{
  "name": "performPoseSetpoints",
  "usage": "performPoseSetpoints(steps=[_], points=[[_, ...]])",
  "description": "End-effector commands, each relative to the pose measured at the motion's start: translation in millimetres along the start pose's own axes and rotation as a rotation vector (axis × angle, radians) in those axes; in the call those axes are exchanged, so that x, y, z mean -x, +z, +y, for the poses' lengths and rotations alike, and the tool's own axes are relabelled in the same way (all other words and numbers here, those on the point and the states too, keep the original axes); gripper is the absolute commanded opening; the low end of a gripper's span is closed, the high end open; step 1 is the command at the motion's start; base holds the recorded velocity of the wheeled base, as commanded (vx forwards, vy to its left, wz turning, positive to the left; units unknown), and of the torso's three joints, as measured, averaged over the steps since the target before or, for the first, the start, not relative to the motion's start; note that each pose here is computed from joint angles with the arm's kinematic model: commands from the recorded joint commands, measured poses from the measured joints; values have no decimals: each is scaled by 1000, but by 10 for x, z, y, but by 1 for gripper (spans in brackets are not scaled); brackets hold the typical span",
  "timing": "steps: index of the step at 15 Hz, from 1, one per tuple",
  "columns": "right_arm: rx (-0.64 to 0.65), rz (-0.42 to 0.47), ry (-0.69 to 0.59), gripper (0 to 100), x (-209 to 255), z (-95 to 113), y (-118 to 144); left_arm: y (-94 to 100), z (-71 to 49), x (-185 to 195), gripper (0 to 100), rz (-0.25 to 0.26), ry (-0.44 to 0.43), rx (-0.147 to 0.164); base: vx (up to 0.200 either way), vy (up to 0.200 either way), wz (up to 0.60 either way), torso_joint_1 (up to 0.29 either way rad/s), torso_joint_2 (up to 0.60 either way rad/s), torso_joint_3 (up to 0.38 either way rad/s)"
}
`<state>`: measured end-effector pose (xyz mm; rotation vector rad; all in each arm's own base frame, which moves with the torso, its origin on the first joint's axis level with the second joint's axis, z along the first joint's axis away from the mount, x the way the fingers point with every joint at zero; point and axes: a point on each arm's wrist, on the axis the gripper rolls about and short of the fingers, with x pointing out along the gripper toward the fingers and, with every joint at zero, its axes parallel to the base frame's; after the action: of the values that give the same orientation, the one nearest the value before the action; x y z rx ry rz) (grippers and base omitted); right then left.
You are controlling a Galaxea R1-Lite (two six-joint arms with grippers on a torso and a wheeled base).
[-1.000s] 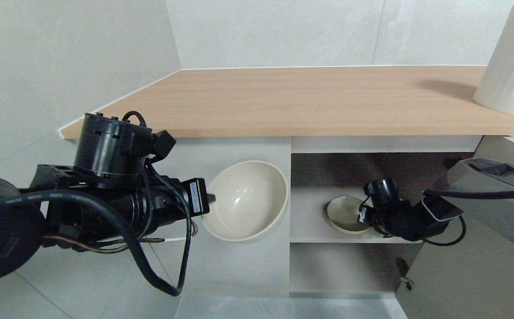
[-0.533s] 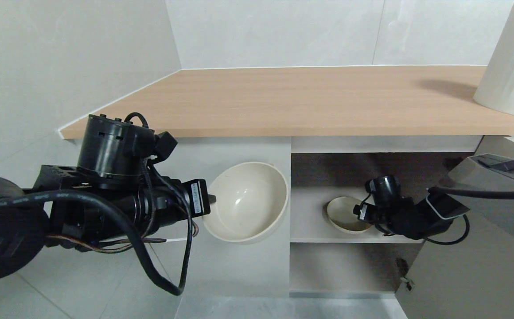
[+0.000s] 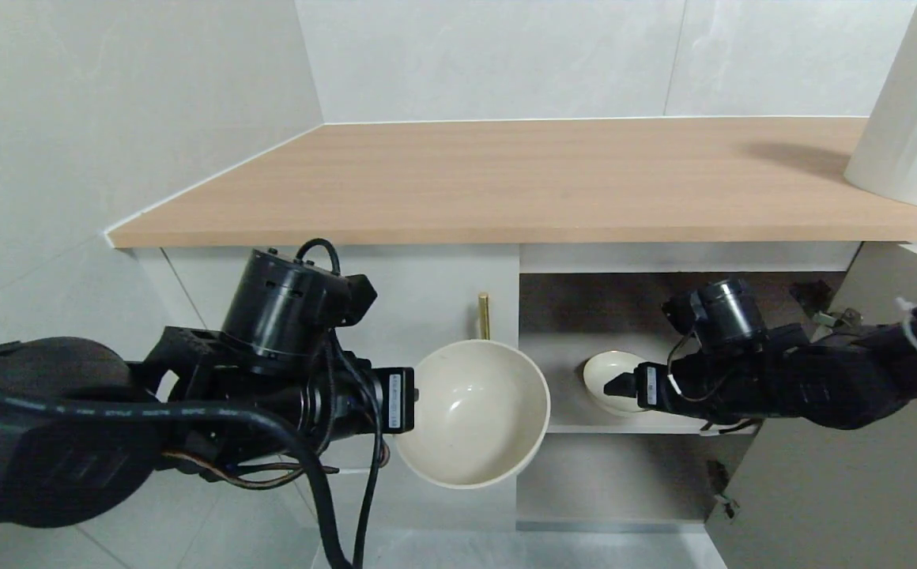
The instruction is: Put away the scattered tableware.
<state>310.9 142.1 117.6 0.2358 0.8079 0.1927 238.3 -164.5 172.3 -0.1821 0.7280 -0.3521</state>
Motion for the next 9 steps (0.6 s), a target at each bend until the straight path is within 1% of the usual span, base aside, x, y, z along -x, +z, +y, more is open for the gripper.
performPoseSetpoints(steps=[1,2,3,4,5,6,7,8,9], points=[[135,-50,180,100,790,311,-133,-136,-53,-169,0,53,37,-49,0,0,0,0,0,0],[167,-59,223,100,972,399,-203,-215,-84,-260,0,66,88,-86,0,0,0,0,0,0],[190,-58,250,100,1105,455,-249,-270,-121,-311,0,69,121,-107,0,0,0,0,0,0],[200,-55,262,100,1161,480,-272,-288,-144,-321,0,71,121,-114,0,0,0,0,0,0],[236,-39,287,100,1244,551,-344,-344,-223,-329,0,85,101,-134,0,0,0,0,0,0],[261,-31,288,100,1251,579,-382,-391,-263,-360,0,100,96,-149,0,0,0,0,0,0],[261,-31,288,100,1251,579,-382,-391,-263,-360,0,100,96,-149,0,0,0,0,0,0],[295,-8,285,100,1220,606,-465,-451,-316,-401,0,116,89,-159,0,0,0,0,0,0],[309,9,282,100,1171,630,-495,-464,-322,-439,0,122,93,-158,0,0,0,0,0,0]])
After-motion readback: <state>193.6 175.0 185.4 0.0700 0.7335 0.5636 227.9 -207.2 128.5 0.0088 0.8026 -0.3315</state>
